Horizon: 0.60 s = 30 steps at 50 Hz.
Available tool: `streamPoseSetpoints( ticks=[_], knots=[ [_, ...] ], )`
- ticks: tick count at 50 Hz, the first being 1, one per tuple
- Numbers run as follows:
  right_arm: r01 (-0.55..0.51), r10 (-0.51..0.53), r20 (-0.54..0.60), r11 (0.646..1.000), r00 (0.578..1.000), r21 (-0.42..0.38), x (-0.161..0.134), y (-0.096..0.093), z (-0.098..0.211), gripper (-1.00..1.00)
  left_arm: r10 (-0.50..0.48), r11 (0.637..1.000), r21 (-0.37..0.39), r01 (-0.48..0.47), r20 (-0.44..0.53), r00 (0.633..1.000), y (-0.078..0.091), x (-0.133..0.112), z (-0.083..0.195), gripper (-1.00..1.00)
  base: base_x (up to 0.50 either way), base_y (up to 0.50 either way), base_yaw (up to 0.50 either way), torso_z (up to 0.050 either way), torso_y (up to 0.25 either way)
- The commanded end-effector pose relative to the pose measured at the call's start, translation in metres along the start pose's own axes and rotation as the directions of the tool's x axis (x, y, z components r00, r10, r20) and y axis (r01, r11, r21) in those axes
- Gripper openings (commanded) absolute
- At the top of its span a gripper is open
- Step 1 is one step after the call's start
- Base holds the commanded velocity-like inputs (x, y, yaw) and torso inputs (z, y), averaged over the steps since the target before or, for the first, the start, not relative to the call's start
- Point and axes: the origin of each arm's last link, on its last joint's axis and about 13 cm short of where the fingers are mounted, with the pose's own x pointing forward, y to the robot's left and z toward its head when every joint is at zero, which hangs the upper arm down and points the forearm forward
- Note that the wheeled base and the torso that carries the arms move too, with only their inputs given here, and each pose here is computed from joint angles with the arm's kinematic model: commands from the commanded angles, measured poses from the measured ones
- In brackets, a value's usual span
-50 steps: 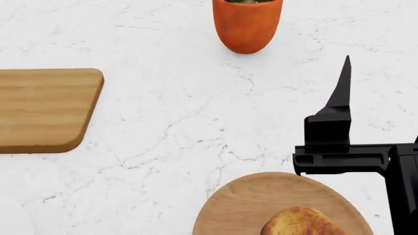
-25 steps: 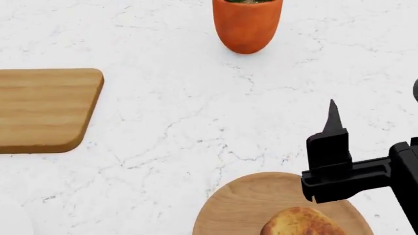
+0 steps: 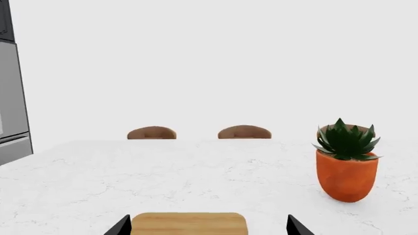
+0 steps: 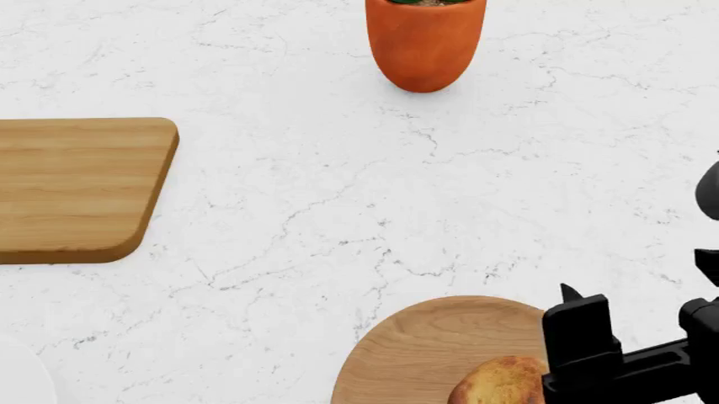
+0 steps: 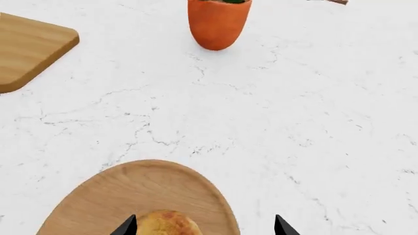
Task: Place all breads on the cutting board.
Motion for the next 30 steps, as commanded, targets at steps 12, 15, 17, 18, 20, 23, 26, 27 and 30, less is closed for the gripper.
streamPoseSetpoints(
  ticks=[12, 15, 17, 18, 20, 23, 26, 27, 30],
  knots=[
    [-0.049, 0.068, -0.169, 0.993, 0.983, 0.11, 0.009, -0.011, -0.013, 1.0, 0.015, 1.0, 0.002, -0.015, 0.001, 1.0, 0.002, 0.001, 0.001, 1.0, 0.0, 0.0, 0.0, 0.0, 0.0],
    [-0.06, 0.083, -0.172, 0.989, 0.982, 0.132, 0.01, -0.013, -0.017, 1.0, 0.015, 1.0, 0.003, -0.015, 0.0, 1.0, 0.002, 0.001, 0.001, 1.0, 0.0, 0.0, 0.0, 0.0, 0.0],
    [-0.057, 0.081, -0.173, 0.988, 0.982, 0.141, 0.012, -0.014, -0.017, 1.0, 0.015, 1.0, 0.003, -0.015, 0.001, 1.0, 0.002, 0.002, 0.001, 1.0, 0.0, 0.0, 0.0, 0.0, 0.0],
    [-0.057, 0.082, -0.173, 0.987, 0.981, 0.148, 0.014, -0.015, -0.017, 1.0, 0.013, 1.0, 0.005, -0.013, 0.0, 1.0, 0.001, 0.001, 0.001, 1.0, 0.0, 0.0, 0.0, 0.0, 0.0],
    [-0.062, 0.089, -0.172, 0.985, 0.981, 0.159, 0.017, -0.015, -0.018, 1.0, 0.01, 1.0, 0.009, -0.01, 0.003, 1.0, 0.001, 0.001, 0.0, 1.0, 0.0, 0.0, 0.0, 0.0, 0.0],
    [-0.065, 0.097, -0.175, 0.982, 0.98, 0.177, 0.021, -0.017, -0.021, 1.0, 0.016, 1.0, 0.006, -0.016, 0.001, 1.0, 0.003, 0.002, 0.001, 1.0, 0.0, 0.0, 0.0, 0.0, 0.0],
    [-0.075, 0.11, -0.18, 0.979, 0.978, 0.191, 0.026, -0.017, -0.021, 1.0, 0.016, 1.0, 0.008, -0.016, 0.0, 1.0, 0.002, 0.002, 0.0, 1.0, 0.0, 0.0, 0.0, 0.0, 0.0],
    [-0.075, 0.11, -0.182, 0.979, 0.977, 0.191, 0.027, -0.017, -0.021, 1.0, 0.016, 1.0, 0.007, -0.016, 0.0, 1.0, 0.002, 0.002, 0.0, 1.0, 0.0, 0.0, 0.0, 0.0, 0.0],
    [-0.086, 0.123, -0.183, 0.976, 0.975, 0.199, 0.03, -0.017, -0.022, 1.0, 0.014, 1.0, 0.01, -0.014, 0.0, 1.0, 0.002, 0.002, 0.0, 1.0, 0.0, 0.0, 0.0, 0.0, 0.0]
  ],
)
